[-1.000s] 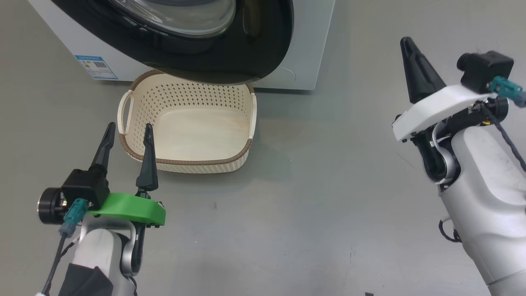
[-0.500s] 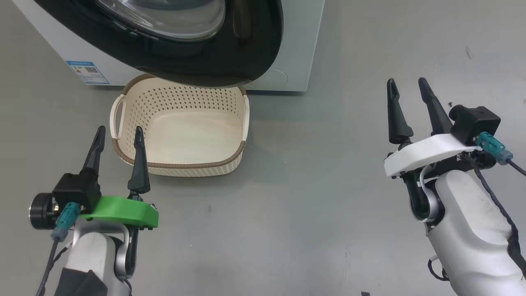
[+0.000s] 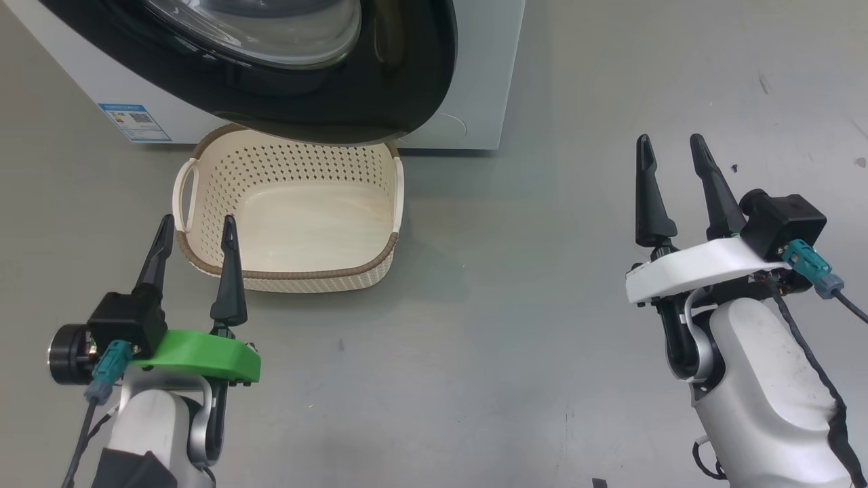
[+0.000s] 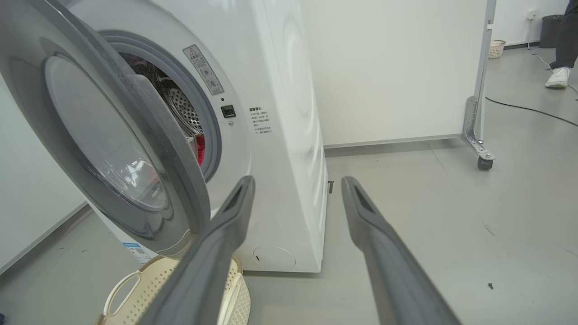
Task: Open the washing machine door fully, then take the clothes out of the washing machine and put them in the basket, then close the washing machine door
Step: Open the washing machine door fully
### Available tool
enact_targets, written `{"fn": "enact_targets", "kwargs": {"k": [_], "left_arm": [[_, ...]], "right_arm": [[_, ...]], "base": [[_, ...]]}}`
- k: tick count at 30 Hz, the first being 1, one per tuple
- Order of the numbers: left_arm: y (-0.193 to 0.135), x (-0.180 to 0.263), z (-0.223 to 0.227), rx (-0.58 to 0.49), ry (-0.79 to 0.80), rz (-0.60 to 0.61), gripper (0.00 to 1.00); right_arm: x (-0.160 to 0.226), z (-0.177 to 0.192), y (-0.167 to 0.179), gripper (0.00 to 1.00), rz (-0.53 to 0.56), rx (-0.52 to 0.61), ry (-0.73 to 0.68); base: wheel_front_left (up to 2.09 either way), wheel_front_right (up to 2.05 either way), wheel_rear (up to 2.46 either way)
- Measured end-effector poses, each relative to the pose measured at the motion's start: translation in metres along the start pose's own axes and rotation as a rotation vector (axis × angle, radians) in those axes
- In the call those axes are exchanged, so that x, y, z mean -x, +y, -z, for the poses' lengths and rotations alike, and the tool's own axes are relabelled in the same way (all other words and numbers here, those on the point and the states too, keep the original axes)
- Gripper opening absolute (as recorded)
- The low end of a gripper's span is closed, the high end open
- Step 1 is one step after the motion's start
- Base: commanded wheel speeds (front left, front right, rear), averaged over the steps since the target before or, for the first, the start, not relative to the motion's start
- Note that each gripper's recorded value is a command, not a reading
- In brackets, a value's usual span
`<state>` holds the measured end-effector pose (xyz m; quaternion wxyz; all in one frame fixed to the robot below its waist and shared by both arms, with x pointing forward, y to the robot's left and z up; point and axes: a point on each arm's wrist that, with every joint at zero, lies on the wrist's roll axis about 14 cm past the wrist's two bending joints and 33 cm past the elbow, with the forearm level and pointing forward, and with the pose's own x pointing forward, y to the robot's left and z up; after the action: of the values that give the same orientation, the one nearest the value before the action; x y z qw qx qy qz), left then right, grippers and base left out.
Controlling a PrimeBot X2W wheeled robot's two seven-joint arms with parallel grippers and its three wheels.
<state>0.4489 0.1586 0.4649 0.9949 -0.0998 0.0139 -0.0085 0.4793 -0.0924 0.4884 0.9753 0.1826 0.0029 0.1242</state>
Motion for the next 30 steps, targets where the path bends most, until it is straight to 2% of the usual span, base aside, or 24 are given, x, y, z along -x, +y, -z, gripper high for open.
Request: {"fn": "enact_targets", "kwargs": {"k": [30], "left_arm": [[0.001, 0.001, 0.004, -0.021, 0.01, 0.012, 1.0]], "right_arm": [[0.014, 0.003, -0.002, 1.0, 0.026, 0.0, -0.016]], "base": [[0.0, 0.0, 0.0]]}}
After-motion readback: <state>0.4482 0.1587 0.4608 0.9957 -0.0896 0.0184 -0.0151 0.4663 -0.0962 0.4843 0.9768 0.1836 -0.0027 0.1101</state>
